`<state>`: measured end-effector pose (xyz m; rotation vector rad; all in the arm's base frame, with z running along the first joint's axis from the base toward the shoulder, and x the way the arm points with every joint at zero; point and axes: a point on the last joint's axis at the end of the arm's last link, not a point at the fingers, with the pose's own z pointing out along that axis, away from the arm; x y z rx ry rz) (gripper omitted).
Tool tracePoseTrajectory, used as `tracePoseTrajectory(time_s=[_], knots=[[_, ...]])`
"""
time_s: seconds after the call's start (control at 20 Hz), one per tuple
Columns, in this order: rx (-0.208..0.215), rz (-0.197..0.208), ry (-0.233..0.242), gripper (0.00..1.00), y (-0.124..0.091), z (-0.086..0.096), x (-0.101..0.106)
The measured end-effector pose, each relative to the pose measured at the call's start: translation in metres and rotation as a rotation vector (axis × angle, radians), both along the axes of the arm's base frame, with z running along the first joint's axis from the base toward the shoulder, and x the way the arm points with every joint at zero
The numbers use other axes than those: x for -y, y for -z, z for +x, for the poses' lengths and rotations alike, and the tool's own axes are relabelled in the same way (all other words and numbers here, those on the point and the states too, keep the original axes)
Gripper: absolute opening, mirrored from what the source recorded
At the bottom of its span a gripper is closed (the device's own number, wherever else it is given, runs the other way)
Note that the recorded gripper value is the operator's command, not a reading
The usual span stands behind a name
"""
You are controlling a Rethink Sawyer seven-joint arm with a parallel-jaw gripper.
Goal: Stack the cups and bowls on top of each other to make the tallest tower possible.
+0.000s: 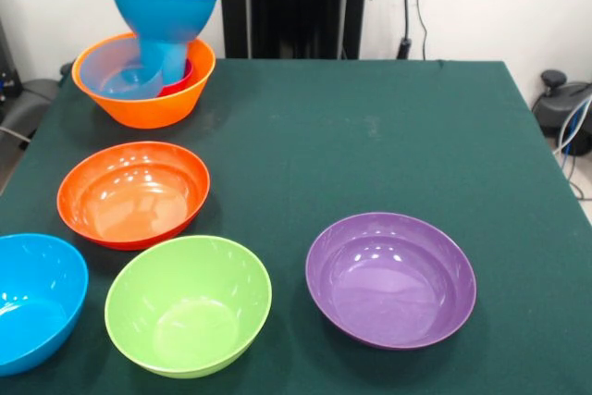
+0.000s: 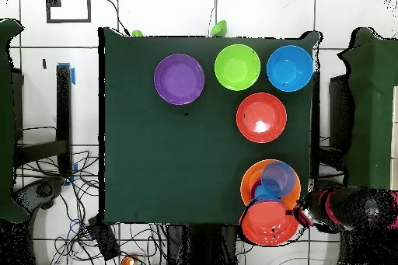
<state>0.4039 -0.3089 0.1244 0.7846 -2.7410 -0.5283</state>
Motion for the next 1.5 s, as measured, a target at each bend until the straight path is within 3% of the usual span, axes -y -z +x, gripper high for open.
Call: tracePoseTrajectory(time_s=[0.95,1.1,1.3,1.5], knots=[[0.006,-0.015,-0.002,1.0,-0.007,0.003,0.002],[0.016,-0.022,-0.002,1.0,-0.018,0.008,0.001],[0.044,-0.044,-0.012,1.0,-0.054,0.028,-0.009],[0.068,-0.059,-0.033,1.0,-0.084,0.05,-0.031]])
